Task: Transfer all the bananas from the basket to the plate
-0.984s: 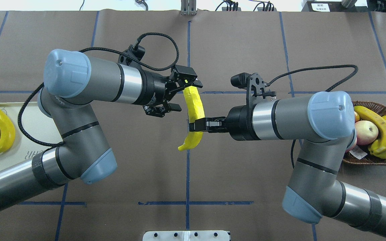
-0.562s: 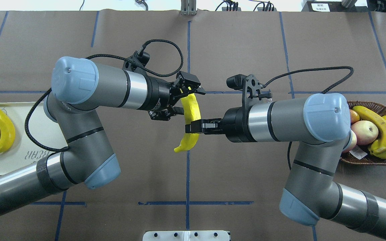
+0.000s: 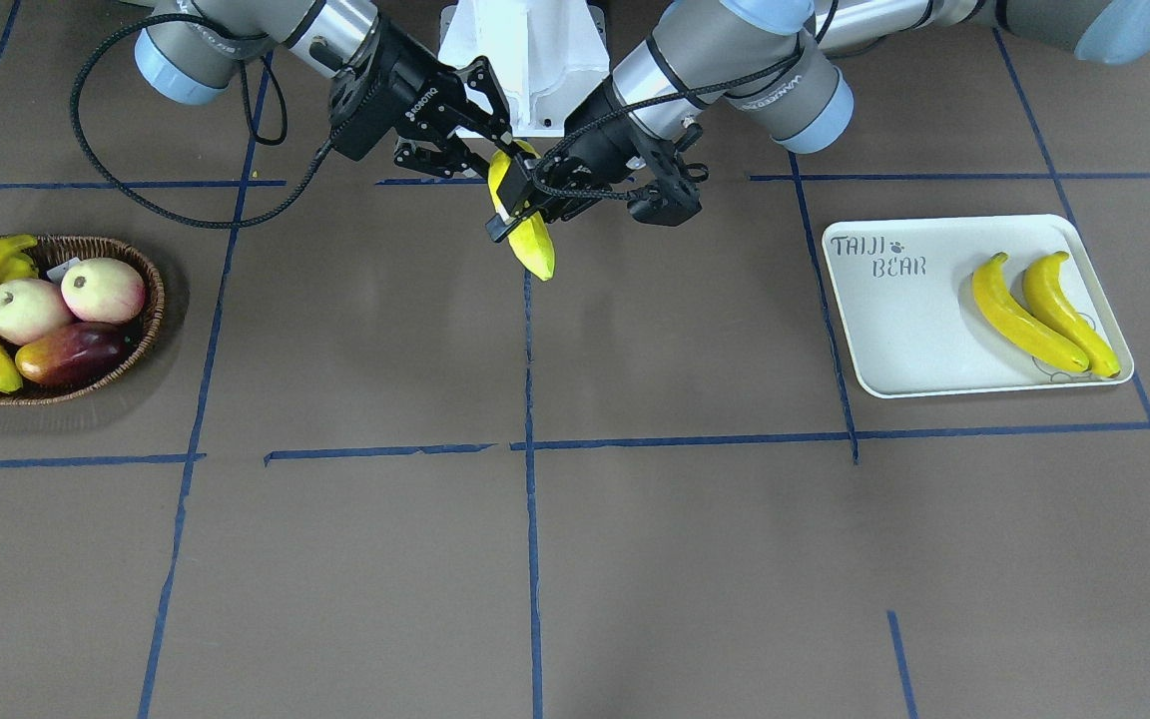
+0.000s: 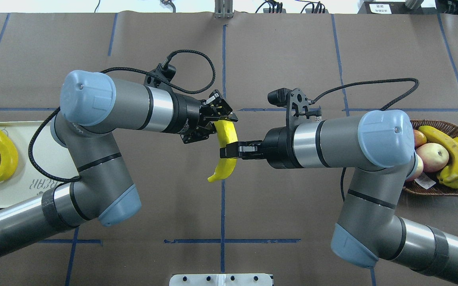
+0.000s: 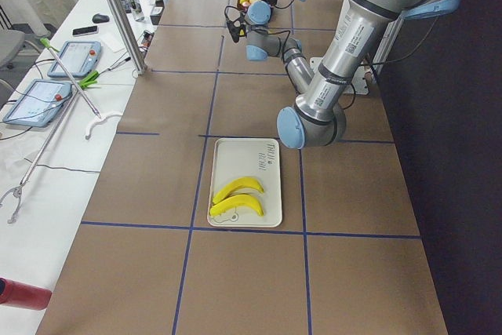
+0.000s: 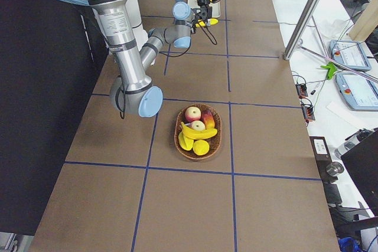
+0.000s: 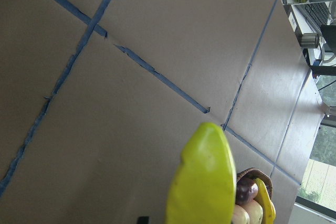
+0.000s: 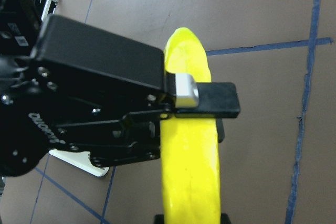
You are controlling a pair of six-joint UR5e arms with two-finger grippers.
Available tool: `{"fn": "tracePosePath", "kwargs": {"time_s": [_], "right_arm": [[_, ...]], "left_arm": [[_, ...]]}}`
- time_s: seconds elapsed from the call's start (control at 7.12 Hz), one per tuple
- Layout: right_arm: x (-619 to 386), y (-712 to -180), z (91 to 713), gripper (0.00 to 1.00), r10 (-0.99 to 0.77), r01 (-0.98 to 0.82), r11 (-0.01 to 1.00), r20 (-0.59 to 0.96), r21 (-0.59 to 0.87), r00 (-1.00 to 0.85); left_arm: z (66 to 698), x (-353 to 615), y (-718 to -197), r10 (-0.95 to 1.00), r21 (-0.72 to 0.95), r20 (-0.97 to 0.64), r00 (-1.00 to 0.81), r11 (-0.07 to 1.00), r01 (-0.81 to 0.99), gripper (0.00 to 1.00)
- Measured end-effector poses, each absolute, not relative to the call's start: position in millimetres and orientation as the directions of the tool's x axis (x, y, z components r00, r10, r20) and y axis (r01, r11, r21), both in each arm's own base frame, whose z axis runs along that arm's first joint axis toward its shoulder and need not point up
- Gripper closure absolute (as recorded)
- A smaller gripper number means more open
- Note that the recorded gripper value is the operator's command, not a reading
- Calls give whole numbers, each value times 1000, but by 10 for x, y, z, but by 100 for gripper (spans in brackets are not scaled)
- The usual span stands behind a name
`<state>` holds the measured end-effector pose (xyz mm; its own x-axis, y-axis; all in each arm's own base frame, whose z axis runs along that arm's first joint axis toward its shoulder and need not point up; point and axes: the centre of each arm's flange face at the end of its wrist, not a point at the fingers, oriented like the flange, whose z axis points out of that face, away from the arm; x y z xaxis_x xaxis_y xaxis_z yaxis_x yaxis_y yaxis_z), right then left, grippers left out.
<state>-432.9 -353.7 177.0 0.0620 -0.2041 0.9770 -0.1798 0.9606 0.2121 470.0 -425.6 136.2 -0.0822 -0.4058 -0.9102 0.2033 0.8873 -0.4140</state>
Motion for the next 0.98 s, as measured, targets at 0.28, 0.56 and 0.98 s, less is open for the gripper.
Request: {"fn": "tracePosePath", "kwargs": {"time_s": [0.28,0.56,0.98], "right_arm": [[-4300,-3567,1766,0,-201,-175,962,977,210,67],[-4095,-3728,1827,1,-186,-121,973,979,195,79],[-3643,-4277,2103,0,-68,-56,995,965,85,255]], "left_arm": [[1396,4698,-4263,-410,-417,-909,-78,885,207,100],[1580,4675,-4284,-420,-422,-906,-56,878,225,100],[2340,4348,-4509,-475,-447,-880,11,836,320,100]]}}
